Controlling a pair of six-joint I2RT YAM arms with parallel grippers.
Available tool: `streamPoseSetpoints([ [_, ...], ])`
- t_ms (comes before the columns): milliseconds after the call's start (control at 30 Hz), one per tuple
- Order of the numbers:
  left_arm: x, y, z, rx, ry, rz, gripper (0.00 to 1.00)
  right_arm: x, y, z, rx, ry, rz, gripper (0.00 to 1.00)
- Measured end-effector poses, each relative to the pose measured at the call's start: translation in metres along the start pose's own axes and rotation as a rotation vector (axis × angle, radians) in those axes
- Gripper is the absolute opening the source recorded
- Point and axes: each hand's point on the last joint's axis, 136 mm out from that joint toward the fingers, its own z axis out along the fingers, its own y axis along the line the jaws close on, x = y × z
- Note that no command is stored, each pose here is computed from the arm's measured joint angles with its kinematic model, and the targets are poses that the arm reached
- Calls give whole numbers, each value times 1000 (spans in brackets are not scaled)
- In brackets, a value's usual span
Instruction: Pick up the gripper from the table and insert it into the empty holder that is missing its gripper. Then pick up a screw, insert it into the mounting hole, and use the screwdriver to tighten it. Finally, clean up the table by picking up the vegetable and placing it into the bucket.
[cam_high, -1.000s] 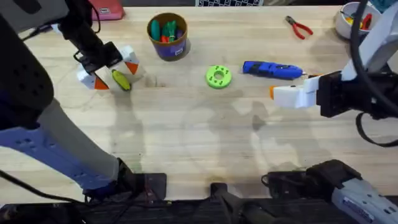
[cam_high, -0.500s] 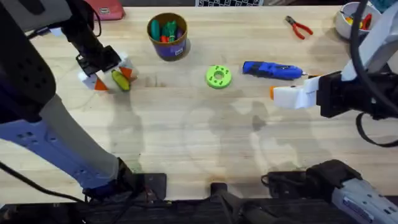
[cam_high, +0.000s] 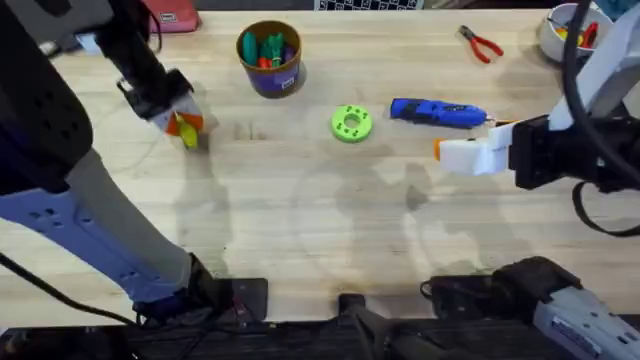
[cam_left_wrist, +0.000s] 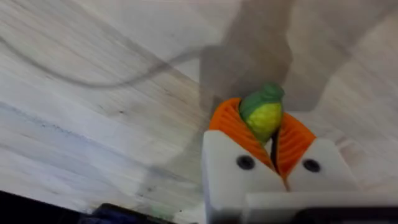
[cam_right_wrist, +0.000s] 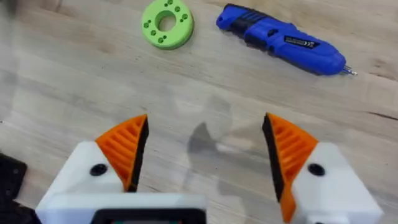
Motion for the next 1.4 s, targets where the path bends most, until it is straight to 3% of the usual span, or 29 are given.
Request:
streamPoseSetpoints([
  [200,-32,-43,-72,124,-180,110,32,0,0,0,0,0,0,994],
  [333,-35,-87,-130,219,-330,228,32,0,0,0,0,0,0,994],
  [467,-25,-133,-162,298,-441,347,32,0,0,0,0,0,0,994],
  [600,-12,-179,-170,354,-511,461,32,0,0,0,0,0,0,994],
  [733,-1,-207,-166,377,-530,531,32,0,0,0,0,0,0,994],
  [867,3,-217,-159,369,-527,556,32,0,0,0,0,0,0,994],
  [1167,-5,-223,-137,335,-510,558,50,0,0,0,0,0,0,994],
  [1333,-5,-223,-135,331,-507,562,829,0,0,0,0,0,0,994],
  [1367,-4,-223,-135,330,-503,560,939,0,0,0,0,0,0,994],
  [1400,-3,-221,-134,325,-496,560,973,0,0,0,0,1,0,994],
])
